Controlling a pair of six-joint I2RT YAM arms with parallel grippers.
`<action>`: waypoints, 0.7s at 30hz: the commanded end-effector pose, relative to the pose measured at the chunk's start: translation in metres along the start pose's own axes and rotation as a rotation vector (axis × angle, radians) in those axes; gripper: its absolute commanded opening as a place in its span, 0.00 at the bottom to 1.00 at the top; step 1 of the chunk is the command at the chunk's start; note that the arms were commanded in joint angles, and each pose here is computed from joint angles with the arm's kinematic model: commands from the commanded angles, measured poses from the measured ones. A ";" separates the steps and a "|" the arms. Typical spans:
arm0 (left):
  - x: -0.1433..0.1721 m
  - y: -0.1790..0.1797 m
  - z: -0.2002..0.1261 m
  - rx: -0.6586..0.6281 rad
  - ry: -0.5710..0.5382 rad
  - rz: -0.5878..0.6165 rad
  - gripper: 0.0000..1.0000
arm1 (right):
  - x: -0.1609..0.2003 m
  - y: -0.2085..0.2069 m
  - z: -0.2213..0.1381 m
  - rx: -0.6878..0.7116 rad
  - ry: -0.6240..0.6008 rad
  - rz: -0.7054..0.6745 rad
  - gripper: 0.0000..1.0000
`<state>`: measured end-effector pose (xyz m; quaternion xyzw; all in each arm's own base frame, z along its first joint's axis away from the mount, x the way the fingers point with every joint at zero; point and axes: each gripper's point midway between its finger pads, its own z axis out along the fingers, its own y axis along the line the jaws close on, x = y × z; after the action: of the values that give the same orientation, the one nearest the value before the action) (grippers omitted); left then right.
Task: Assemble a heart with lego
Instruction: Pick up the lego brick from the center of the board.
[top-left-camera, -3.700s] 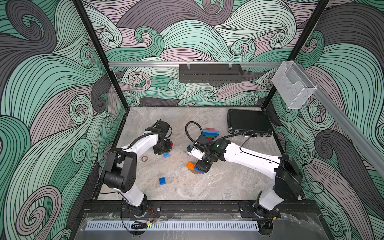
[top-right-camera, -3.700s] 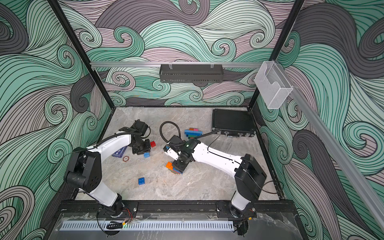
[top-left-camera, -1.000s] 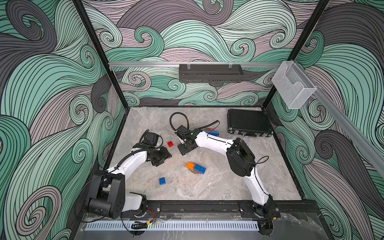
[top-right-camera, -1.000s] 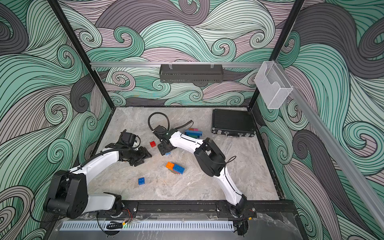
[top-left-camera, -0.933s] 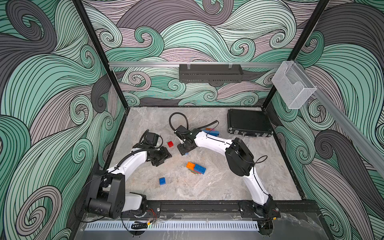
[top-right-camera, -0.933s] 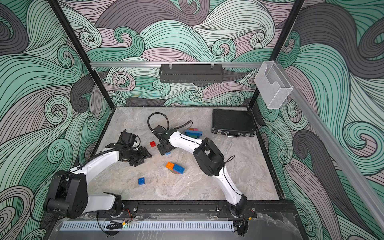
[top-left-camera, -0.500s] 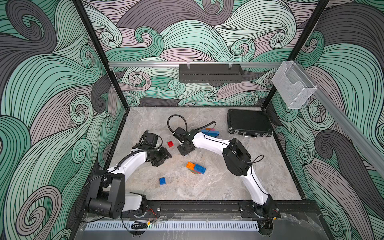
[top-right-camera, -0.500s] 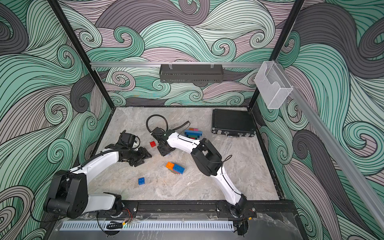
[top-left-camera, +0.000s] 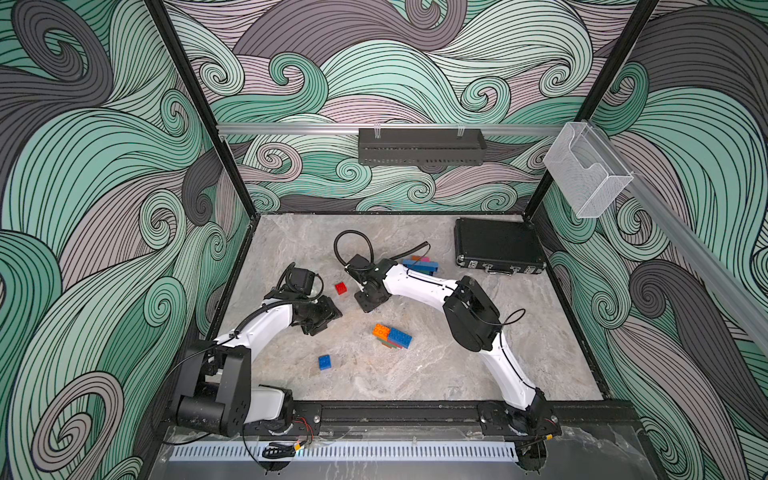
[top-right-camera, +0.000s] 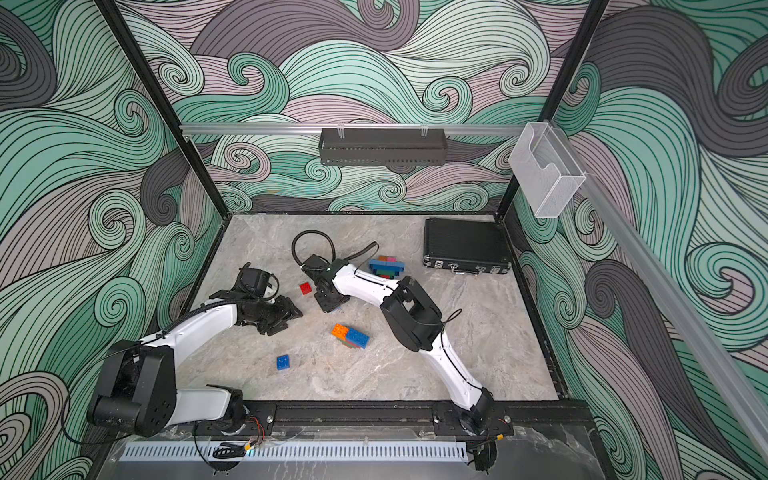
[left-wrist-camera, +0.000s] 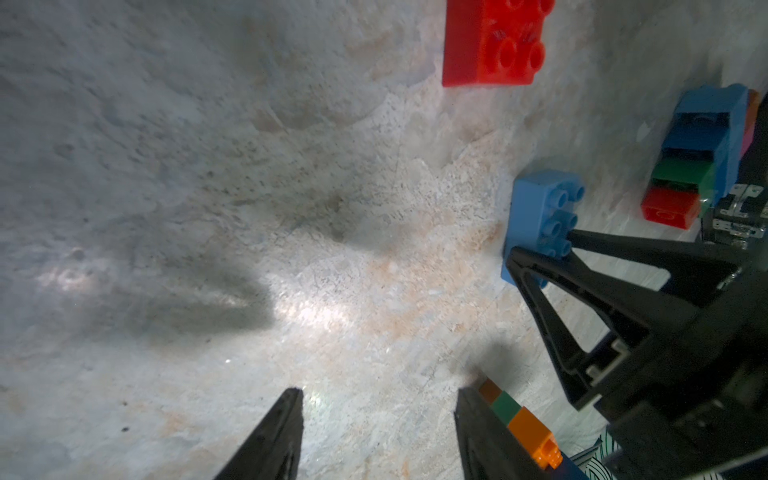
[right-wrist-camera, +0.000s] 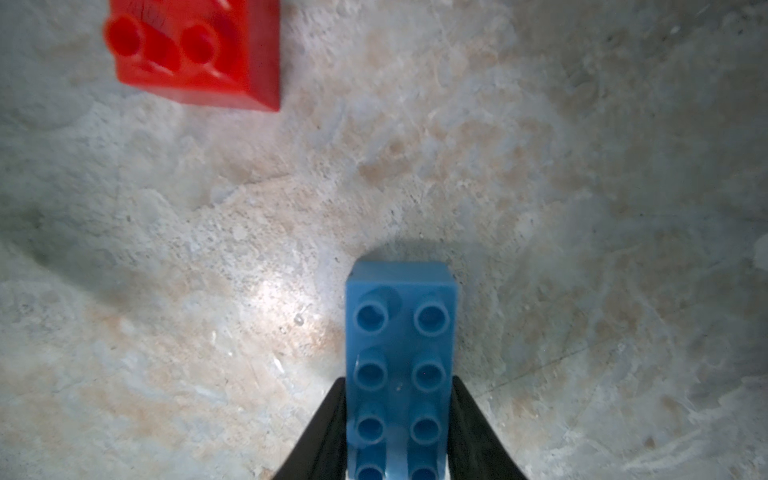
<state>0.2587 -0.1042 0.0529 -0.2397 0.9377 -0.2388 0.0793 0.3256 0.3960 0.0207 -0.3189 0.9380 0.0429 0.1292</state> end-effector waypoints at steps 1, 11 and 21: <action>-0.001 0.001 -0.001 0.011 -0.001 0.003 0.60 | 0.002 0.001 0.001 0.002 0.021 -0.026 0.37; 0.000 0.001 -0.002 0.034 -0.002 -0.002 0.60 | -0.010 0.005 -0.041 -0.033 -0.045 -0.094 0.34; 0.002 -0.008 -0.004 0.088 0.017 0.003 0.60 | 0.010 0.014 -0.116 -0.125 -0.113 -0.223 0.33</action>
<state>0.2565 -0.1080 0.0523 -0.2412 0.9311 -0.2643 0.0715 0.3044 0.3916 0.1179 -0.3941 0.8966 0.0963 0.1778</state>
